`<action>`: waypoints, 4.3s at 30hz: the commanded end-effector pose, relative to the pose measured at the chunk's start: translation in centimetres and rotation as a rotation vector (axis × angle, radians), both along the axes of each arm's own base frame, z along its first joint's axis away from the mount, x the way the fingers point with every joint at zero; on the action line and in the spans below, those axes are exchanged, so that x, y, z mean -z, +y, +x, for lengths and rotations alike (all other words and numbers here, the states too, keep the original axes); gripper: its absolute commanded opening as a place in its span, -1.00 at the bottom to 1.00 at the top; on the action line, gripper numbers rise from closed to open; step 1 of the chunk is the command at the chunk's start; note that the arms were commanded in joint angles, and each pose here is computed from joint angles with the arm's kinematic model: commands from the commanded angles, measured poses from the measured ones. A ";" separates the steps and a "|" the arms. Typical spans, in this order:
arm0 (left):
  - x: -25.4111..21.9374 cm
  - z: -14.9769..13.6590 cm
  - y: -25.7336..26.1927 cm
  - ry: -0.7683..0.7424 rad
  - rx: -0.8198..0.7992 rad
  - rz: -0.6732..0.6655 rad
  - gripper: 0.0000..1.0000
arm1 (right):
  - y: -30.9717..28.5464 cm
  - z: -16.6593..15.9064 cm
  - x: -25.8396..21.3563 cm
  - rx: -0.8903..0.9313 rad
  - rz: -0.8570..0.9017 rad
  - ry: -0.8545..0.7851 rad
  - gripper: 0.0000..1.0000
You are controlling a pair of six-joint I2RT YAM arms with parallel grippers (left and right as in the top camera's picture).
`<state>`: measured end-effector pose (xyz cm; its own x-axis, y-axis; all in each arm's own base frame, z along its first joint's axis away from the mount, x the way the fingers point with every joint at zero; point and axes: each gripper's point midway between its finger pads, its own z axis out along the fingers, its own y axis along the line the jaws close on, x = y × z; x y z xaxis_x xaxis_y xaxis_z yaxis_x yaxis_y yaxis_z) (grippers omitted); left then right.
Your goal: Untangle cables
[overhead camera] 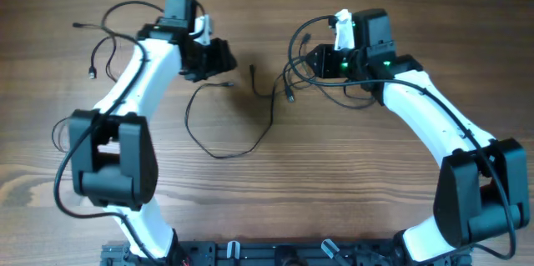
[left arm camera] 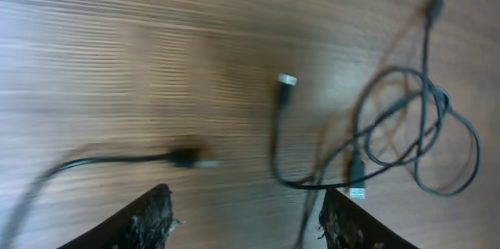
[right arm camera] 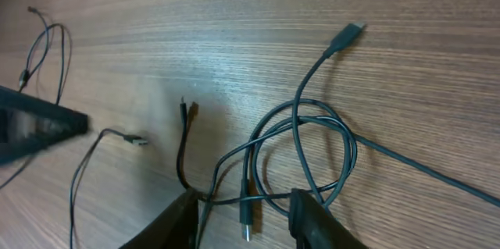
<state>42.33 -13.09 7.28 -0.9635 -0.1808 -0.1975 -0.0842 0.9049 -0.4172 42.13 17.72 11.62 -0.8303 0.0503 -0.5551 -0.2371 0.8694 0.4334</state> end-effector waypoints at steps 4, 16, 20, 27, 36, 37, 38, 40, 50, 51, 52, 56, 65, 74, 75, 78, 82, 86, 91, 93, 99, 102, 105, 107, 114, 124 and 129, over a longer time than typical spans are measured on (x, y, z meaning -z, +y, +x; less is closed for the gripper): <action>1.1 -0.5 -5.5 0.026 0.079 -0.114 0.25 | 0.1 1.4 2.8 0.056 -0.005 0.040 -0.20; 3.9 -2.1 -9.0 0.084 0.166 -0.134 0.22 | 2.0 2.5 10.6 -0.006 0.048 0.108 -0.22; 5.0 -2.7 -9.5 0.112 0.177 -0.126 0.02 | 1.9 2.2 12.2 -0.004 0.041 0.139 -0.69; 7.6 -2.6 -9.5 0.126 0.175 -0.093 -0.49 | 2.2 1.8 12.1 0.002 0.071 0.170 -0.91; 9.5 -2.4 -6.5 0.117 0.120 0.079 -0.92 | 5.3 -1.0 3.2 -0.306 0.346 0.098 -0.91; 9.7 -2.5 -6.1 0.120 0.113 0.107 -0.92 | 5.2 -1.2 2.3 -0.312 0.359 0.091 -0.91; 9.8 -2.6 -5.8 0.122 0.109 0.124 -0.92 | 5.1 -1.3 1.6 -0.320 0.372 0.084 -0.92; 9.9 -2.5 -5.3 0.122 0.101 0.150 -0.92 | 5.1 -1.8 -0.3 -0.370 0.427 0.060 -0.91; 10.3 -1.6 -2.6 0.086 0.054 0.288 -0.92 | 2.5 -3.2 -5.3 -0.473 0.707 0.091 -0.91; 10.3 -1.5 -2.4 0.087 0.049 0.287 -0.92 | 1.8 -2.9 -5.3 -0.437 0.719 0.114 -0.91; 10.3 -1.5 -2.1 0.091 0.042 0.288 -0.92 | 1.4 -2.5 -5.1 -0.395 0.720 0.141 -0.91; 10.1 -1.3 -1.8 0.106 0.031 0.235 -0.92 | 1.2 -1.6 -3.9 -0.257 0.706 0.243 -0.91; 2.2 -2.9 -6.4 0.051 0.373 -0.537 -0.29 | 4.8 -3.2 -3.4 -0.322 0.667 0.266 -0.91; -2.1 -4.9 -8.6 -0.024 0.517 -0.812 -0.15 | 5.8 -3.0 -2.2 -0.309 0.586 0.234 -0.91; -2.1 -4.9 -8.7 -0.033 0.527 -0.810 -0.13 | 5.9 -3.1 -2.2 -0.312 0.586 0.235 -0.91; -2.1 -5.0 -9.1 -0.048 0.549 -0.803 -0.12 | 6.4 -3.4 -2.3 -0.325 0.584 0.239 -0.92; -1.1 -5.1 -9.7 -0.050 0.575 -0.738 -0.13 | 6.9 -3.7 -2.3 -0.338 0.583 0.239 -0.92; -0.4 -5.2 -10.2 -0.059 0.597 -0.695 -0.65 | 7.0 -3.7 -2.3 -0.341 0.584 0.241 -0.91; 2.9 -3.2 -8.6 0.021 0.443 -0.472 -0.92 | 7.1 -3.5 -2.8 -0.327 0.609 0.253 -0.91; 7.0 -1.3 -4.2 0.112 0.174 -0.152 -0.92 | 7.3 -2.8 -4.1 -0.326 0.631 0.210 -0.91; 8.9 -0.4 0.5 0.144 -0.025 0.091 -0.92 | 6.5 -0.9 -6.2 -0.220 0.608 0.125 -0.91; 8.9 -0.4 1.2 0.158 -0.056 0.088 -0.92 | 5.3 -0.3 -4.9 -0.133 0.561 0.155 -0.91; 9.0 -0.4 2.3 0.173 -0.085 0.087 -0.92 | 2.6 -0.2 -1.9 0.017 0.472 0.250 -0.92; 9.0 -0.4 3.1 0.180 -0.103 0.086 -0.92 | 1.4 -0.4 -2.1 0.027 0.439 0.235 -0.91; 9.0 0.1 5.2 0.184 -0.156 0.081 -0.92 | -3.0 -1.8 -15.6 0.074 0.398 -0.157 -0.91; 9.0 0.1 5.1 0.186 -0.160 0.079 -0.92 | -11.0 -8.0 -27.8 0.415 0.222 -0.590 -0.92; 9.0 0.0 5.1 0.187 -0.158 0.084 -0.92 | -13.9 -7.7 -24.5 0.536 0.048 -0.518 -0.91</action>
<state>42.71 -10.13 -0.23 -0.9573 -0.2860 -0.0413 -0.2467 0.8835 -0.3982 33.97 7.89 36.59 -0.3992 0.4218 -0.8141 -0.1577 0.8431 0.5142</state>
